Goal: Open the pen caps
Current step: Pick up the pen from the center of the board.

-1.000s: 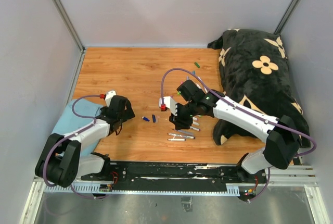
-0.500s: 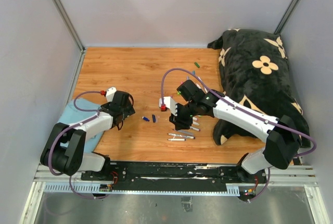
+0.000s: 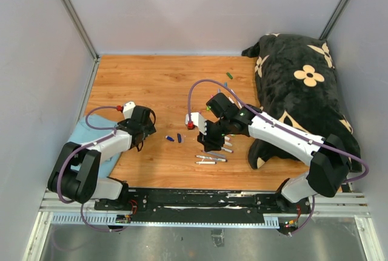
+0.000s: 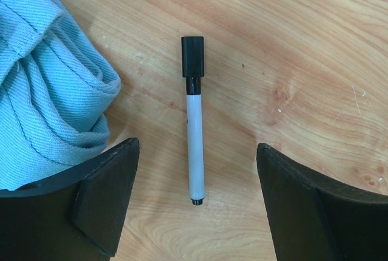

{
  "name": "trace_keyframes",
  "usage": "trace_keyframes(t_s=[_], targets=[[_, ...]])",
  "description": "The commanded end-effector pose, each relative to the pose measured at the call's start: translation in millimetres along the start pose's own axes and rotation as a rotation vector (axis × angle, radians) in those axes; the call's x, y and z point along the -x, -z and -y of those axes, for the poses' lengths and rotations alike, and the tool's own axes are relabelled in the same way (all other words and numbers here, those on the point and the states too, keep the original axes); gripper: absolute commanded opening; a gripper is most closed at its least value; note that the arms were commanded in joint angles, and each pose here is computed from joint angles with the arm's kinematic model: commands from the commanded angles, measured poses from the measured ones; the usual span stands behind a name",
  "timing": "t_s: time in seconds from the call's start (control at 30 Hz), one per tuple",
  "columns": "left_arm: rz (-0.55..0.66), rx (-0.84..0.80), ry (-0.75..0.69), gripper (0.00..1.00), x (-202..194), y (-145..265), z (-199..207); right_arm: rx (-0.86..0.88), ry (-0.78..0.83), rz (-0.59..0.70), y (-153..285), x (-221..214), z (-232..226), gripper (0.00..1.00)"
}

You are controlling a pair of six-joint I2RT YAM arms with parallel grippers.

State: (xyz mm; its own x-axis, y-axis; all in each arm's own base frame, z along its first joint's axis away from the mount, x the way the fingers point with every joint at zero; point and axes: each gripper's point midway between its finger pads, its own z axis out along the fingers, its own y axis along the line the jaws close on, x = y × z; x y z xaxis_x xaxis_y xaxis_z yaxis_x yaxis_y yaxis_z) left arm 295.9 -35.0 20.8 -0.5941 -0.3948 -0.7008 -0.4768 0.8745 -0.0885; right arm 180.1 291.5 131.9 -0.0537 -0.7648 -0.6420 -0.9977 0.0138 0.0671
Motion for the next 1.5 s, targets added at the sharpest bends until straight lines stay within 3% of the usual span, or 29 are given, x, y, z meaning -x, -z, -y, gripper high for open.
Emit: trace_keyframes(t_s=[0.0,0.63,0.9,1.03,1.17,1.33,1.47], targets=[[-0.026,0.043,0.007,0.82,-7,-4,-8,0.017,0.003,0.004,5,-3,-3,0.39],[-0.044,0.062,-0.001,0.79,-11,-12,-8,0.023,-0.002,0.001,3,-5,-3,0.39],[-0.036,0.088,0.008,0.71,-9,-11,-12,0.022,-0.001,0.007,5,-4,-3,0.39],[-0.046,0.092,0.007,0.6,-12,-13,-13,0.024,-0.001,0.01,6,-3,-4,0.39],[-0.064,0.088,-0.007,0.3,-14,-15,-11,0.024,0.002,0.012,6,-3,-4,0.39],[-0.07,0.091,-0.01,0.25,-16,-15,-11,0.025,0.0,0.012,6,-3,-4,0.39],[-0.075,0.075,-0.015,0.1,-16,-14,-9,0.025,-0.001,0.012,6,-3,-4,0.39]])
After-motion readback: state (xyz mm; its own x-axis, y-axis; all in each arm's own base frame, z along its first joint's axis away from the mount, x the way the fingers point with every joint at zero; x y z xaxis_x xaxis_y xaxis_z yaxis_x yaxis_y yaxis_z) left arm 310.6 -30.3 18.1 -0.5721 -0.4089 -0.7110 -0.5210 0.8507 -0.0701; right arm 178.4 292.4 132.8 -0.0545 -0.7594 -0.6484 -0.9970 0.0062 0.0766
